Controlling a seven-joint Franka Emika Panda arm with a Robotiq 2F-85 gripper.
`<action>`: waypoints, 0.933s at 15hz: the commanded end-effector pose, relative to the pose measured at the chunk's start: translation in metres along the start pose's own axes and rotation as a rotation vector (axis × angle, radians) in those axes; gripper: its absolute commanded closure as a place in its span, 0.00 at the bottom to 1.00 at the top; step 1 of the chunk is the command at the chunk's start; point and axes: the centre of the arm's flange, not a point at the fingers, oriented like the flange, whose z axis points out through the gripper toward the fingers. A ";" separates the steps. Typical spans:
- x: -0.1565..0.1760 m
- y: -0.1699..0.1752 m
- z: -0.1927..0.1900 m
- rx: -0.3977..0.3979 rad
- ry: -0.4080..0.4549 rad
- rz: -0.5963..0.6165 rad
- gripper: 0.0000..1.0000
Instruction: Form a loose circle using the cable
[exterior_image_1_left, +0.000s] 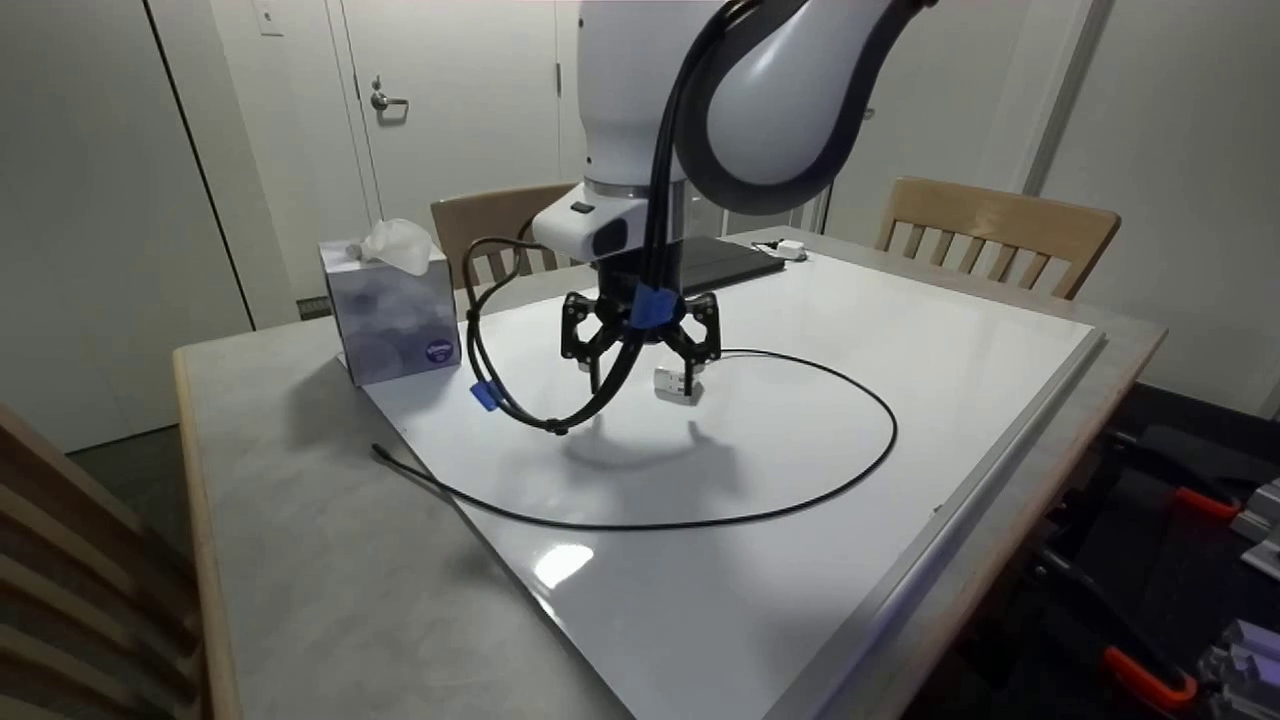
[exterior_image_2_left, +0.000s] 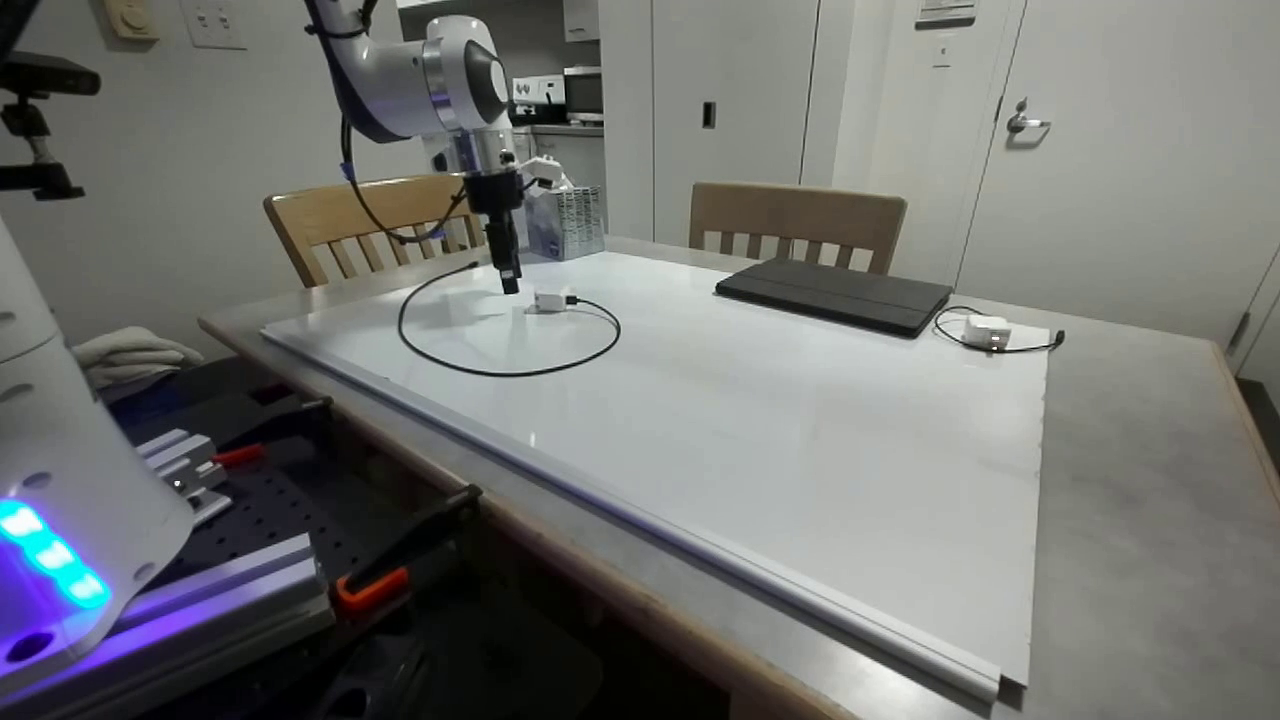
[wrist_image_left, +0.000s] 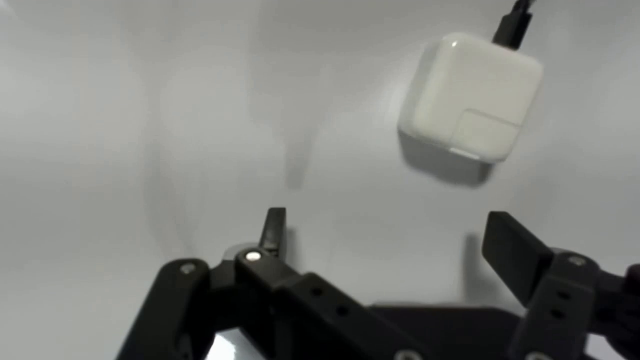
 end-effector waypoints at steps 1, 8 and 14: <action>0.006 0.006 0.001 0.000 -0.002 0.002 0.00; 0.023 0.025 0.001 0.000 0.017 0.268 0.00; 0.039 0.041 -0.010 -0.127 0.134 0.579 0.00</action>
